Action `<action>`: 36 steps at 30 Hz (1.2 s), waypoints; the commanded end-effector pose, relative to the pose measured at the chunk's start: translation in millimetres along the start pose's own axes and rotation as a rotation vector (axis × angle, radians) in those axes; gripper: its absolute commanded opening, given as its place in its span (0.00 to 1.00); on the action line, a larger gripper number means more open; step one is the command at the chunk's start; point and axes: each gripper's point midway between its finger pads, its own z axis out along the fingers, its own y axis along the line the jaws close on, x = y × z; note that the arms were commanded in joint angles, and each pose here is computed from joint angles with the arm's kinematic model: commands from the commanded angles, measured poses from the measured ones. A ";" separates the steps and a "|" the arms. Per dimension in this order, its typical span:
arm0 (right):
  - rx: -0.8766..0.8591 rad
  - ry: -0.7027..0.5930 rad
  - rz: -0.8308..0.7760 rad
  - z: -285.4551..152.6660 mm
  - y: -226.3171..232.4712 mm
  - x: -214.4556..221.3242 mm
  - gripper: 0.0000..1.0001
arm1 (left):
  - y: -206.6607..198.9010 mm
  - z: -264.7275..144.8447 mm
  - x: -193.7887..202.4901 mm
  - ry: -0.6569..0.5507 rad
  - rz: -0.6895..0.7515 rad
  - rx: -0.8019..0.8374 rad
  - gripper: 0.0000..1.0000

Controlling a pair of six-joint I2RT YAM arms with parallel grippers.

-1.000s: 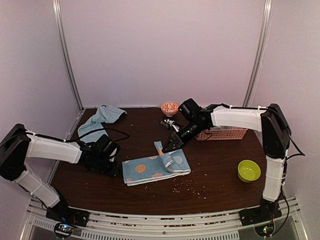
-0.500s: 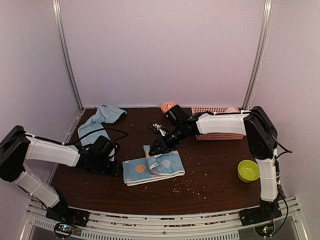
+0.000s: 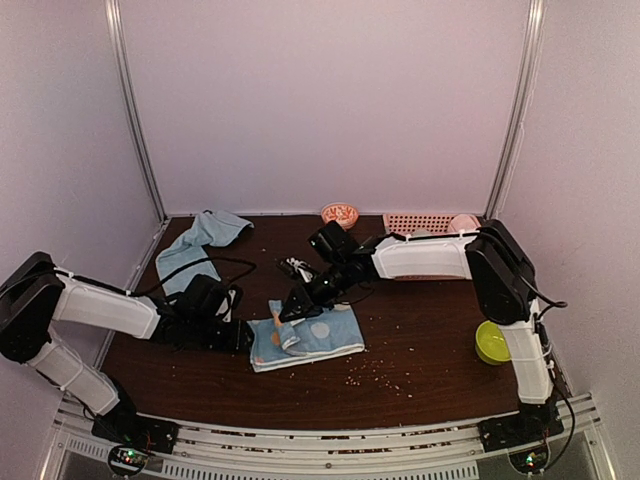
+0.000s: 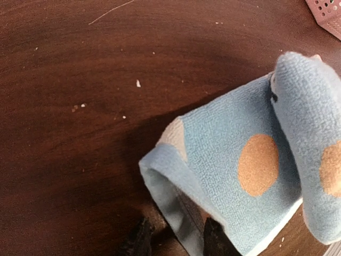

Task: Roll the towels
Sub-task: Fold the towel at the center of the board.

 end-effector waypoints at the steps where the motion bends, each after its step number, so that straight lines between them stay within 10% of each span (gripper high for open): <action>1: -0.017 -0.014 -0.022 8.2 11.0 -9.6 0.00 | 28.7 -1.2 48.8 0.163 -0.051 -0.094 0.34; 5: -0.019 -0.010 -0.025 12.1 14.0 -10.6 0.00 | 31.0 -10.8 50.1 0.159 -0.071 -0.106 0.31; 9: -0.024 -0.011 -0.025 13.6 19.1 -11.1 0.00 | 34.5 -13.4 58.5 0.190 -0.074 -0.117 0.00; 36: -0.047 0.022 -0.016 41.9 28.1 -5.2 0.00 | 36.0 -7.2 67.0 0.183 -0.091 -0.087 0.00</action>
